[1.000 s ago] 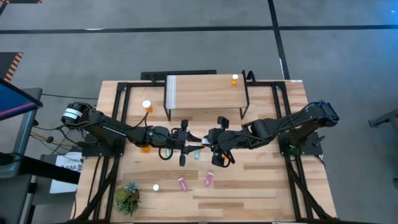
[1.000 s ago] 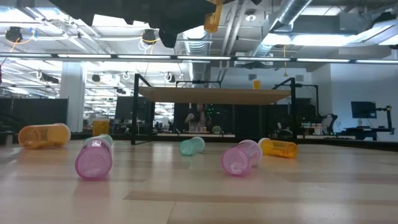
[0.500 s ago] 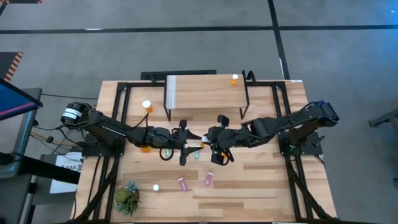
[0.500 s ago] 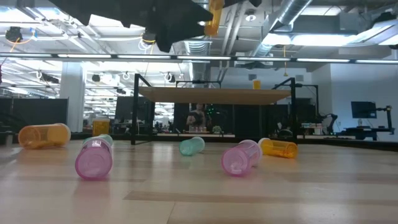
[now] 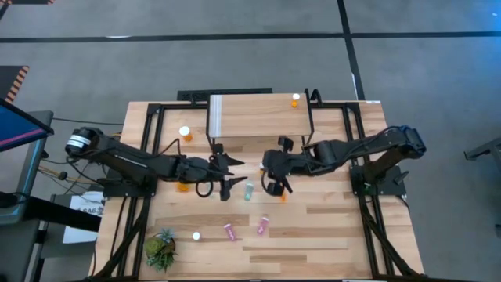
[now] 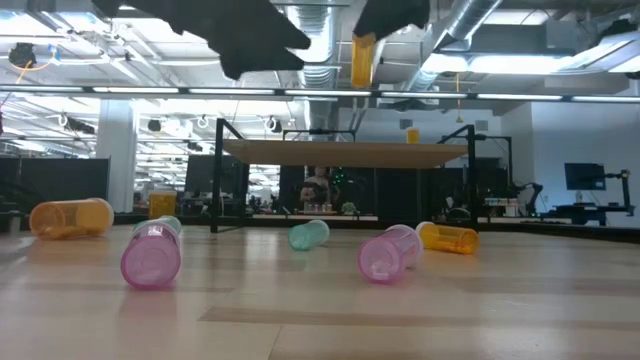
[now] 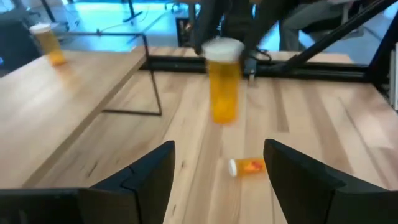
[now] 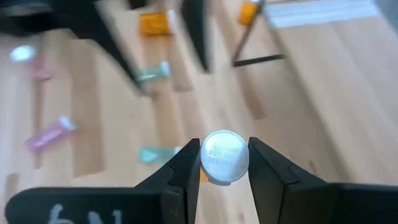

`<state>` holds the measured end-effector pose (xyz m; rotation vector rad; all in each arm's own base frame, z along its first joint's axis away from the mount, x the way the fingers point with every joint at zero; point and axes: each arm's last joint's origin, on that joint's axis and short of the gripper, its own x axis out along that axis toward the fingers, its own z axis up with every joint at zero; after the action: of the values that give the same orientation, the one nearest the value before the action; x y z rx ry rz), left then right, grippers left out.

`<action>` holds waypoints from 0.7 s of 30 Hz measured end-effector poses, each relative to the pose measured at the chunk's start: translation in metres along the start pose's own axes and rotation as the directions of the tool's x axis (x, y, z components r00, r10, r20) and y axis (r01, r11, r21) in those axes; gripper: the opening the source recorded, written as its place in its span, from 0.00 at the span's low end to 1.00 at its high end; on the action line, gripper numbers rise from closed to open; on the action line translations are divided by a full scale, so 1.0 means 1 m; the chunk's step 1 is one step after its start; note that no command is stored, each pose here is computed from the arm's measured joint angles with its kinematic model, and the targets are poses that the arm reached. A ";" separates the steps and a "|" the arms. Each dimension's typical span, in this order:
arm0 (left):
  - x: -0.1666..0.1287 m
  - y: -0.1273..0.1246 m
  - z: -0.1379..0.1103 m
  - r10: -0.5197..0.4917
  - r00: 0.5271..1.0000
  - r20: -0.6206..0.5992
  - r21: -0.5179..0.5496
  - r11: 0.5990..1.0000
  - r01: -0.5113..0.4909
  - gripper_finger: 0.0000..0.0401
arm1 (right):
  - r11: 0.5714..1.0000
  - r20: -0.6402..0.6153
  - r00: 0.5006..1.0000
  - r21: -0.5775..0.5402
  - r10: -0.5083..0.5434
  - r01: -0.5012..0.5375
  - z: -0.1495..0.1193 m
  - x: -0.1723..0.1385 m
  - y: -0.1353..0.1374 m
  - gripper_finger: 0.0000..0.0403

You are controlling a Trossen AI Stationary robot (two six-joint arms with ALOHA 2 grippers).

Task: Pick and place medicine bottles onto shelf by color
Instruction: Put the bottom small orange pill bottle on the shelf aligned with the other small orange pill bottle

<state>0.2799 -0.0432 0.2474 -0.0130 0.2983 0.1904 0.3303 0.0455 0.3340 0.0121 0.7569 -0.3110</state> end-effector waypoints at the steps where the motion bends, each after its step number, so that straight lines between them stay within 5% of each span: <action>1: -0.003 0.000 0.002 0.004 1.000 0.004 -0.005 1.000 -0.004 0.58 | 1.000 -0.005 1.000 0.011 -0.014 0.014 0.002 0.001 -0.006 0.31; 21: -0.007 -0.003 0.003 -0.005 1.000 0.001 0.017 1.000 0.005 0.58 | 0.930 -0.133 0.949 0.202 -0.286 0.309 0.005 -0.020 -0.151 0.32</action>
<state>0.2744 -0.0469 0.2520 0.0030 0.2984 0.1831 0.2778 -0.0937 0.3661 0.1242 0.8227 -0.6885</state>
